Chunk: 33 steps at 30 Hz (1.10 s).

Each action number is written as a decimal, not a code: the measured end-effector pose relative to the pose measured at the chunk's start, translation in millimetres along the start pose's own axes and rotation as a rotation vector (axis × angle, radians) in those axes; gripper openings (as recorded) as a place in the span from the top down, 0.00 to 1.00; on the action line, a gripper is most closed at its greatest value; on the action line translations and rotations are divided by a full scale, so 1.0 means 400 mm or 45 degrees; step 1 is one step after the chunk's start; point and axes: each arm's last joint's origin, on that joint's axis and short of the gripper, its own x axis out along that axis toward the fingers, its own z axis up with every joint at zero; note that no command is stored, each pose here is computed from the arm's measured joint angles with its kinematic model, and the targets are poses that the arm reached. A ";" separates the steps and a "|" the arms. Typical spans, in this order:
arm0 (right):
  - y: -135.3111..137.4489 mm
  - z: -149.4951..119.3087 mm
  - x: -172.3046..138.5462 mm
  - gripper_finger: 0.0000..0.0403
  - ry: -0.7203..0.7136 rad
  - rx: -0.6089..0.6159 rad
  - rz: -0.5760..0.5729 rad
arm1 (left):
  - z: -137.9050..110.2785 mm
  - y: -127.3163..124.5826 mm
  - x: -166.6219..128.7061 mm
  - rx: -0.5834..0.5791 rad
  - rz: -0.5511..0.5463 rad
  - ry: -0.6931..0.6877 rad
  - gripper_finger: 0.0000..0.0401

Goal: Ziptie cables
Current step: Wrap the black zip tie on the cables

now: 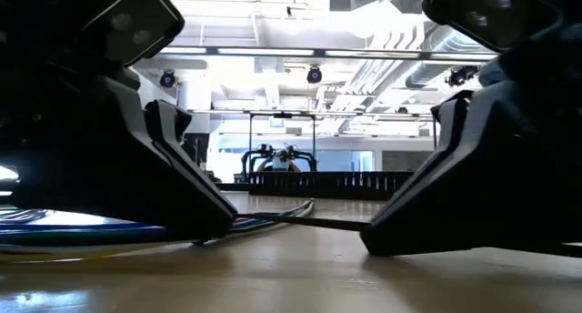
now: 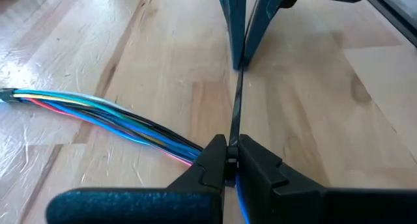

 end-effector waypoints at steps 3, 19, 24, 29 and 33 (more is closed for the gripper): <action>-0.002 0.003 -0.005 1.00 -0.001 -0.007 -0.013 | 0.005 0.004 0.004 -0.009 -0.007 -0.015 0.97; -0.026 0.080 -0.093 0.78 0.019 -0.026 0.028 | 0.142 0.039 -0.125 -0.035 -0.042 -0.011 0.62; -0.033 0.113 -0.122 0.59 -0.008 -0.178 0.068 | 0.140 0.038 -0.133 -0.100 -0.002 -0.012 0.63; -0.082 0.163 -0.131 0.49 0.003 -0.374 0.020 | 0.105 0.037 -0.110 -0.210 0.059 0.020 0.65; -0.199 0.187 -0.084 0.48 0.217 -0.489 -0.119 | 0.081 0.040 -0.087 -0.248 0.088 0.056 0.65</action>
